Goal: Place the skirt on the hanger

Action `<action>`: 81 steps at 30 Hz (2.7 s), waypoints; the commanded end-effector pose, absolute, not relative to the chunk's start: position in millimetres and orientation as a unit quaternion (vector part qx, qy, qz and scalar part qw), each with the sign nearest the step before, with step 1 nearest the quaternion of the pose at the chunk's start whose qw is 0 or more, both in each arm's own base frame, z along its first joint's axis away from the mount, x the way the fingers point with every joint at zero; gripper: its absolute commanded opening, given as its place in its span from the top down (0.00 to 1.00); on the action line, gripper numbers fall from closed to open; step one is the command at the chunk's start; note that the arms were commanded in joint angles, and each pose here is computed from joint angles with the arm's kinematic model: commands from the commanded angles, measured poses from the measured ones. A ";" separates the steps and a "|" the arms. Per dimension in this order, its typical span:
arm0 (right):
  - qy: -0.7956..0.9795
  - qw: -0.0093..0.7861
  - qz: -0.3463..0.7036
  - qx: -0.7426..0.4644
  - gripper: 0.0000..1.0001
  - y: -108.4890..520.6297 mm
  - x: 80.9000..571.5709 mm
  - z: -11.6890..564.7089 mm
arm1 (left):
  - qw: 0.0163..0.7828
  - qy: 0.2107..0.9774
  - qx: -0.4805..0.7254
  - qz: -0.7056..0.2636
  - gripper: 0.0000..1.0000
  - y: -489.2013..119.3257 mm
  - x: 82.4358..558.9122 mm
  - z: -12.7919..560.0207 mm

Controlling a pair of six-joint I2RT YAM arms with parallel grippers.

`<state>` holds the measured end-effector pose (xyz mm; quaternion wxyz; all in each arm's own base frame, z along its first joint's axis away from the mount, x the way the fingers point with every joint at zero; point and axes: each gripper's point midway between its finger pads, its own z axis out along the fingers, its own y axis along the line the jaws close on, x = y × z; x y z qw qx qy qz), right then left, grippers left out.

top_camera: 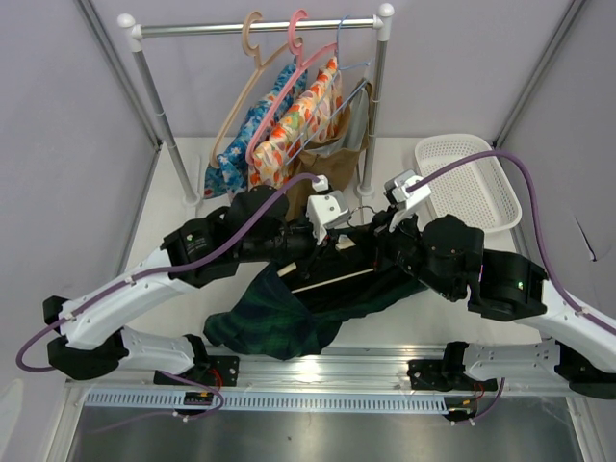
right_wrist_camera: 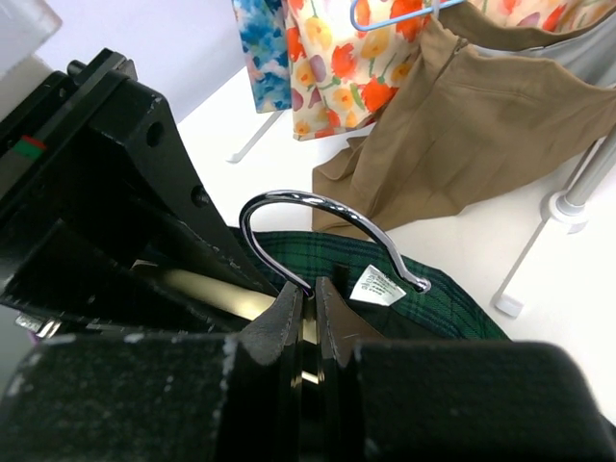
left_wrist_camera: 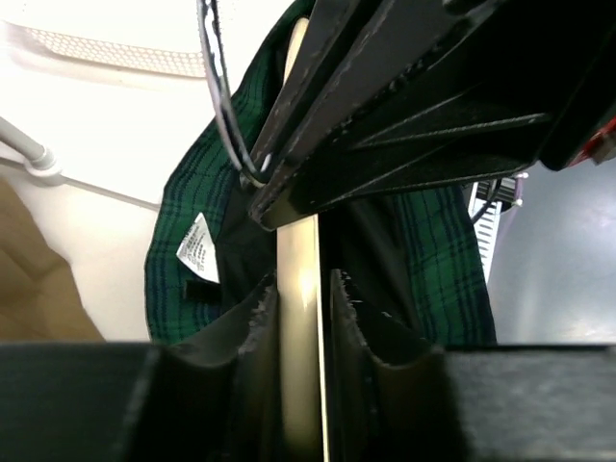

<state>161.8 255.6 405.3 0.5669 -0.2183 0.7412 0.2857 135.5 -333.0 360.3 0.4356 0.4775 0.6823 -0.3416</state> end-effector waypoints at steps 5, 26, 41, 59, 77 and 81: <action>0.696 0.603 0.352 -0.170 1.00 254.0 160.6 460.3 | 0.463 0.665 0.468 -0.353 0.97 -322.3 129.7 377.7; 0.732 0.579 0.336 -0.127 0.21 267.5 205.6 440.3 | 0.470 0.714 0.386 -0.348 1.00 -257.4 115.9 365.1; 0.680 0.582 0.428 -0.128 0.20 329.3 274.3 514.8 | 0.480 0.779 0.275 -0.297 1.00 -187.7 118.7 337.7; 0.578 0.574 0.535 -0.224 0.39 439.5 288.9 543.9 | 0.475 0.818 0.205 -0.252 1.00 -150.6 122.1 316.3; 0.571 0.598 0.503 -0.251 0.66 544.5 321.3 489.1 | 0.467 0.823 0.199 -0.257 1.00 -138.0 113.6 317.8; 0.586 0.620 0.455 -0.255 0.64 553.4 324.1 471.6 | 0.464 0.824 0.201 -0.255 1.00 -138.0 113.3 315.5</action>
